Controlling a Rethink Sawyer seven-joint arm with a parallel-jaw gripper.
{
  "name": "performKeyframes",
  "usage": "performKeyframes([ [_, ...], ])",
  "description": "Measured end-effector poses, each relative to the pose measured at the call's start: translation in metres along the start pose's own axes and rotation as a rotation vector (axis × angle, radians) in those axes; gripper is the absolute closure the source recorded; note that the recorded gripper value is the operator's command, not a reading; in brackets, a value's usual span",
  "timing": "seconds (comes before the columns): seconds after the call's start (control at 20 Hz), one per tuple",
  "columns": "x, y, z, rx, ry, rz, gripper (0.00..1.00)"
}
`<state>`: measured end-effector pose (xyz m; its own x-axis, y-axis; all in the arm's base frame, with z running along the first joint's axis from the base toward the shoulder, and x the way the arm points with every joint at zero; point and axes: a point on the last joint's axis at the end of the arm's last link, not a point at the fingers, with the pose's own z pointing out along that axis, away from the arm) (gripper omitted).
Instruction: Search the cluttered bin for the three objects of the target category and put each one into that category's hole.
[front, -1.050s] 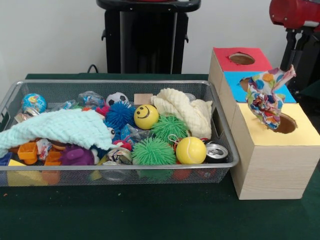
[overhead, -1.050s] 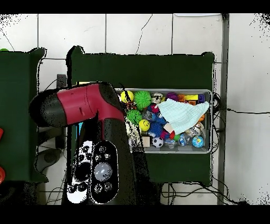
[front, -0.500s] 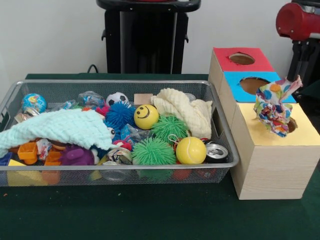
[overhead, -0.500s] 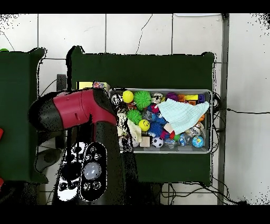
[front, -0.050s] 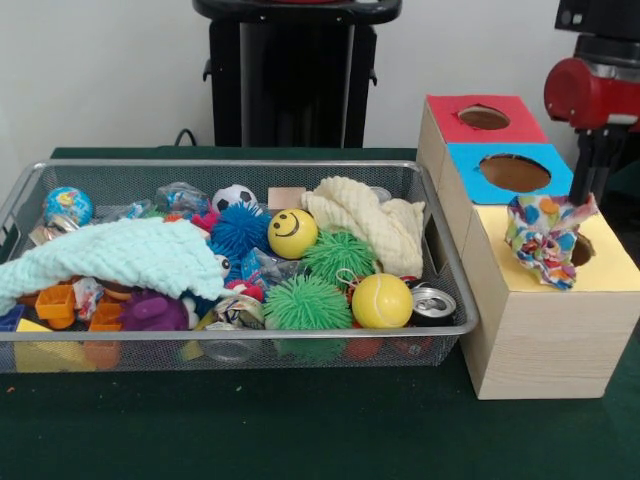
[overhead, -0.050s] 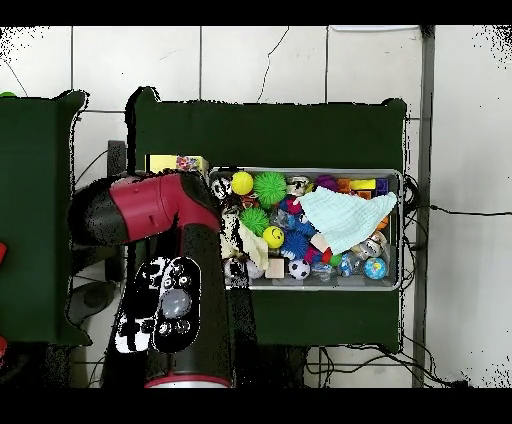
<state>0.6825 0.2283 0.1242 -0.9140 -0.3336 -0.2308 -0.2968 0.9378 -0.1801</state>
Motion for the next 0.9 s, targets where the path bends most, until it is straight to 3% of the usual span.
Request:
performKeyframes([
  [0.1,0.005,0.001,0.019,0.002,-0.018,0.017,1.00],
  [0.4,0.017,0.004,0.047,0.011,-0.033,0.028,1.00],
  [0.9,0.028,0.014,0.069,0.029,-0.054,0.020,1.00],
])
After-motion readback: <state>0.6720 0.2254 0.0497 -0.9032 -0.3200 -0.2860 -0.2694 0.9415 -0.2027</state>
